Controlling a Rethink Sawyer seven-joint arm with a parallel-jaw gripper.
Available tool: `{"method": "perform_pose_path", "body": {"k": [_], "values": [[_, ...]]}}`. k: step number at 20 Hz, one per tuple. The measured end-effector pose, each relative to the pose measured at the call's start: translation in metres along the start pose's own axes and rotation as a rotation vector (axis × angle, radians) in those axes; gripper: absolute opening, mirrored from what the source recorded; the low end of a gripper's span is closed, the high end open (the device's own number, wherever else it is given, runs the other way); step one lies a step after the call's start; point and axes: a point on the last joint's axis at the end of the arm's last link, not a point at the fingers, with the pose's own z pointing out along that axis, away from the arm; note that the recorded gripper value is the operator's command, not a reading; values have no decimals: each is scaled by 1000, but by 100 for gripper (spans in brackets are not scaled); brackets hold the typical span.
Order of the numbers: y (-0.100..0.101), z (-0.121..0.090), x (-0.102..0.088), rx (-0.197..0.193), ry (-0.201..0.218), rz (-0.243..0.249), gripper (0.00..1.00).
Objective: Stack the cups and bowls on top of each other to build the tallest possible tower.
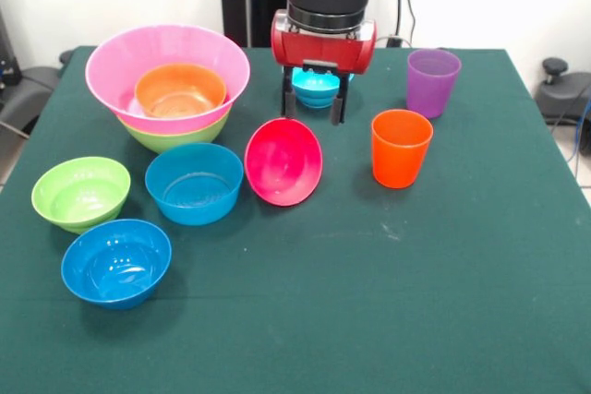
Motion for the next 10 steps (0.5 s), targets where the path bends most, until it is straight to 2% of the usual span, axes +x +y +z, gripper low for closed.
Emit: {"method": "perform_pose_path", "body": {"k": [5,10], "values": [[-8,0,-2,-1,0,13,100],[-31,-7,-8,2,-10,50,100]]}}
